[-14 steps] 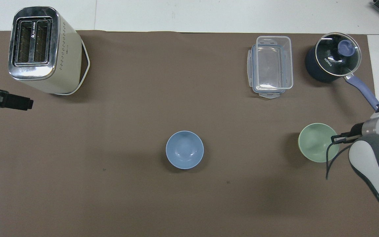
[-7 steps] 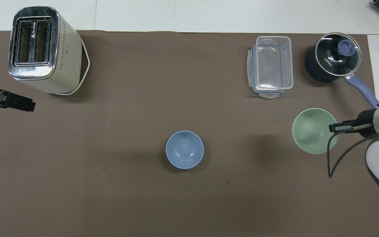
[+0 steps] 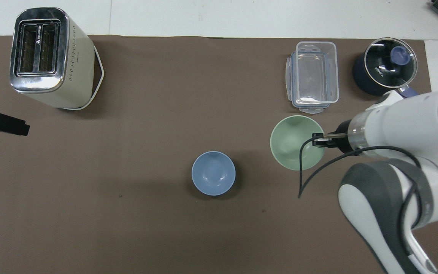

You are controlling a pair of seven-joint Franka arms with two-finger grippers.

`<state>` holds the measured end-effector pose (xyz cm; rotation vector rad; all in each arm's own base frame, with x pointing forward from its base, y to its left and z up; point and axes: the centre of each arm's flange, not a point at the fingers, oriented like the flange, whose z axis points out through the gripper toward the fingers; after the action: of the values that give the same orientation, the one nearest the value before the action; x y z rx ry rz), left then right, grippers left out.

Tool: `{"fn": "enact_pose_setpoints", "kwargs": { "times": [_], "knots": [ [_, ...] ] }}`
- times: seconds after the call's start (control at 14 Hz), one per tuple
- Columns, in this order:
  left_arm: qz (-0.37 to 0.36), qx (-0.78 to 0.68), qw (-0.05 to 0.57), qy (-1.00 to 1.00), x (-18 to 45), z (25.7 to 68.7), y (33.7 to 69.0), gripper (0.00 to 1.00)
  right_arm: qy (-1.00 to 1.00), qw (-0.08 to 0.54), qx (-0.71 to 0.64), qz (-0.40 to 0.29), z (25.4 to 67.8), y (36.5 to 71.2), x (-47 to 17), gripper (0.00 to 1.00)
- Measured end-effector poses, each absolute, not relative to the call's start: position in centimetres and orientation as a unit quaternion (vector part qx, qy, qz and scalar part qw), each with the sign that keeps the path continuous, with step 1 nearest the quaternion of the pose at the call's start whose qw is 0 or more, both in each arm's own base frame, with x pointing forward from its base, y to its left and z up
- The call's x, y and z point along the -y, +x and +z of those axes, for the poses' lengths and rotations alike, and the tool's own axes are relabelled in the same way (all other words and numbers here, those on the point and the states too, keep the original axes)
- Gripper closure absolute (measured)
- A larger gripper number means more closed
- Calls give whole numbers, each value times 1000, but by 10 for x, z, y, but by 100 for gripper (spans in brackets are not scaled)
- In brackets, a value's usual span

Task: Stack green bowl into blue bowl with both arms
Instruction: 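Carry the green bowl with the right gripper over the blue bowl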

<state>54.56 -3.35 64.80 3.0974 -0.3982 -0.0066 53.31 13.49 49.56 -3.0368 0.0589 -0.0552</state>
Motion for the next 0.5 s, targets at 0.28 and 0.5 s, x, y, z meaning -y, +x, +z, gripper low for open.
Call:
{"fn": "enact_pose_setpoints", "kwargs": {
  "times": [0.28, 0.5],
  "knots": [
    [-5, 125, 9, 992, 33, 648, 544, 0, -997, 49, -60, -5, 469, 534, -228, 95],
    [-5, 122, 9, 992, 34, 648, 544, 0, -995, 47, -83, 2, 453, 524, -270, 95]
  ]
}}
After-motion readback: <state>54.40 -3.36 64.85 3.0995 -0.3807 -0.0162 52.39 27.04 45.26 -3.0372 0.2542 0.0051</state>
